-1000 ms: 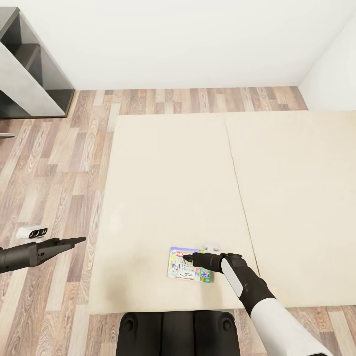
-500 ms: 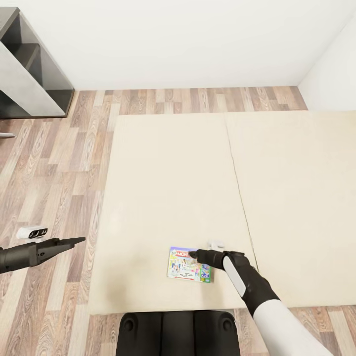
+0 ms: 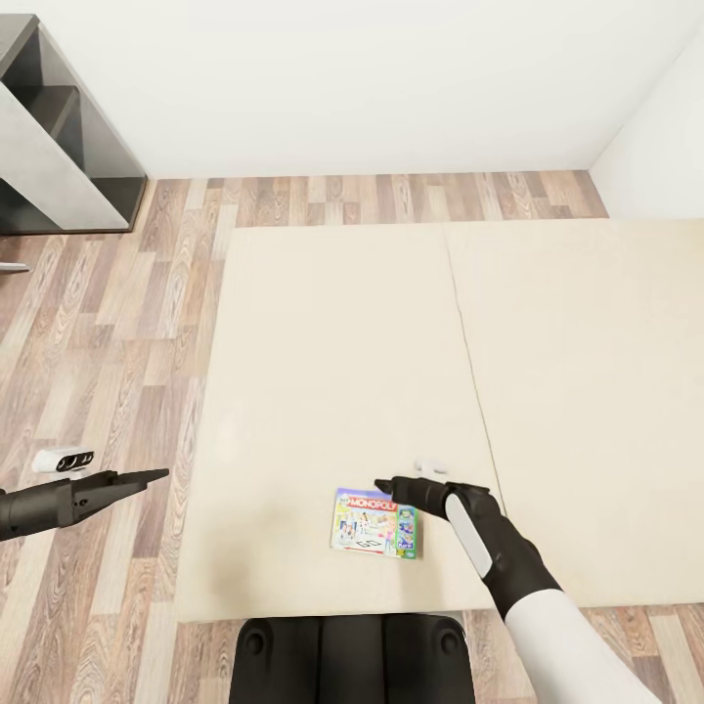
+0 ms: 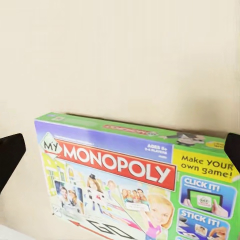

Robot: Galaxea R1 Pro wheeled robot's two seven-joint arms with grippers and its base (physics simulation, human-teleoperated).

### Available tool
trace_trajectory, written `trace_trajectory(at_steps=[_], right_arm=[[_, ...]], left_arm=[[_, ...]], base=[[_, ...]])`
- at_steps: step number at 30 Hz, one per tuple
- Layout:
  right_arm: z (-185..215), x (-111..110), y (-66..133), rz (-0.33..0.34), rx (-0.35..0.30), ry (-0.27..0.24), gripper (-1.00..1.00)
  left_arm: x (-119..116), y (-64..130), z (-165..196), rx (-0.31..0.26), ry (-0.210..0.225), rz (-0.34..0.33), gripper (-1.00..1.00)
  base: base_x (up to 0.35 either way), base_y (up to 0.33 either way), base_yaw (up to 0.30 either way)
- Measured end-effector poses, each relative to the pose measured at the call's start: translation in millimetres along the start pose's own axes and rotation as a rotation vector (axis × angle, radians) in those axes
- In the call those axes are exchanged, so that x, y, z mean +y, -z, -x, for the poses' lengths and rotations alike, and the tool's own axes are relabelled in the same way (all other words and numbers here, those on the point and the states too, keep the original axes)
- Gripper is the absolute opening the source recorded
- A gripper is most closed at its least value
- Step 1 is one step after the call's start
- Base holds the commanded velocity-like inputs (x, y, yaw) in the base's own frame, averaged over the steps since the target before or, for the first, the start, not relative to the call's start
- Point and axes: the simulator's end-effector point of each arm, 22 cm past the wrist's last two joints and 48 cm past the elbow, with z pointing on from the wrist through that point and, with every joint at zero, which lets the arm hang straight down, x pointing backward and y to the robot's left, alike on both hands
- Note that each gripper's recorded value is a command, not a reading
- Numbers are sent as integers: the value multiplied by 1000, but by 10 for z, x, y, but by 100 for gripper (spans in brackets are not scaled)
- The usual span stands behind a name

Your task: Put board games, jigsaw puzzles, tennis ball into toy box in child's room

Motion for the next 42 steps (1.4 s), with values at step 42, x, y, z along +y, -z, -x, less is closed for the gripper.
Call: trace_trajectory(at_steps=[42], right_arm=[[-160,-494,67,-71,25,-13,100]], left_arm=[[17,8,-5,-3,6,2,100]], base=[[0,0,0]])
